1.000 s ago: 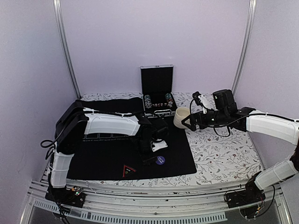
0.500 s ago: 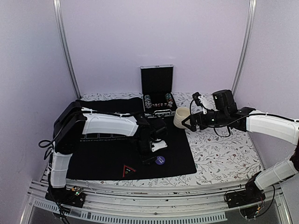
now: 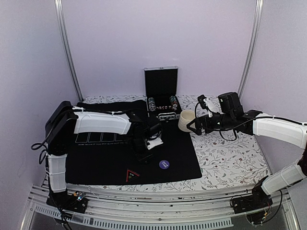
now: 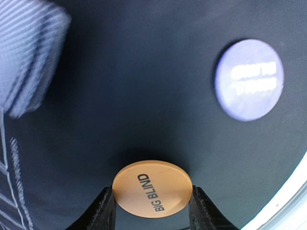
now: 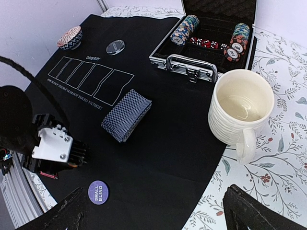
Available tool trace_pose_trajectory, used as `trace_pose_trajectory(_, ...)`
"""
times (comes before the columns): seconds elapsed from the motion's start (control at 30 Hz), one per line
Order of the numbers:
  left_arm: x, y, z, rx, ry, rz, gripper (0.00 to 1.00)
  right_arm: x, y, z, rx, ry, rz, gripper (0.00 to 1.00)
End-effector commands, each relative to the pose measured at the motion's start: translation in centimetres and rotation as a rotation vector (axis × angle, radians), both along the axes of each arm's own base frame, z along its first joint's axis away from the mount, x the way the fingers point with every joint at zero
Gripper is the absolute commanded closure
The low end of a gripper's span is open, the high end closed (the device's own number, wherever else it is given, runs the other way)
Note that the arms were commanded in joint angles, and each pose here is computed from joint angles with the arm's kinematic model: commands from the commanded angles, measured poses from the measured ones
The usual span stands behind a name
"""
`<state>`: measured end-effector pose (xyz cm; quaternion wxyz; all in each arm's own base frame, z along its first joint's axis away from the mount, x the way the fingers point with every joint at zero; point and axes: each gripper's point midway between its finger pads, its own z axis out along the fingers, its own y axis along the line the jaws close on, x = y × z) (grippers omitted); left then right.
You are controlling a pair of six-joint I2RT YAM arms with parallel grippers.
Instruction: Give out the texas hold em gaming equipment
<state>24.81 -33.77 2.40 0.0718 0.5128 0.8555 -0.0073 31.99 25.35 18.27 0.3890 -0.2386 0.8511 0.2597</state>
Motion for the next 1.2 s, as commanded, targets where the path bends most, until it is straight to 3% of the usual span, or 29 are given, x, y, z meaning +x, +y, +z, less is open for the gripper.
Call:
trace_pose_trajectory(0.0,2.1,3.2,2.1,-0.035,-0.037,0.124,0.52,-0.1,0.1,0.8,-0.001,-0.012,0.000,0.01)
trace_pose_trajectory(0.43,4.5,19.3,4.1,-0.112,-0.041,0.652,0.50,-0.6,0.0,0.9,0.016,-0.033,0.014,0.01)
trace_pose_trajectory(0.57,5.8,22.8,5.7,-0.146,-0.074,0.747,0.51,-0.8,0.0,1.0,0.008,-0.047,0.029,0.01)
trace_pose_trajectory(0.73,7.4,27.0,7.5,-0.023,-0.138,0.768,0.54,-1.1,0.0,1.2,0.001,-0.062,0.055,0.01)
trace_pose_trajectory(0.9,7.4,27.8,6.6,0.016,-0.137,0.789,0.53,-1.4,-0.1,1.2,-0.009,-0.071,0.069,0.01)
trace_pose_trajectory(1.03,8.1,32.9,6.8,0.144,-0.220,0.894,0.55,-1.4,-0.1,1.2,-0.018,-0.078,0.077,0.01)
trace_pose_trajectory(1.17,8.0,36.1,5.9,0.193,-0.203,0.985,0.57,-1.3,0.1,1.2,-0.017,-0.078,0.087,0.01)
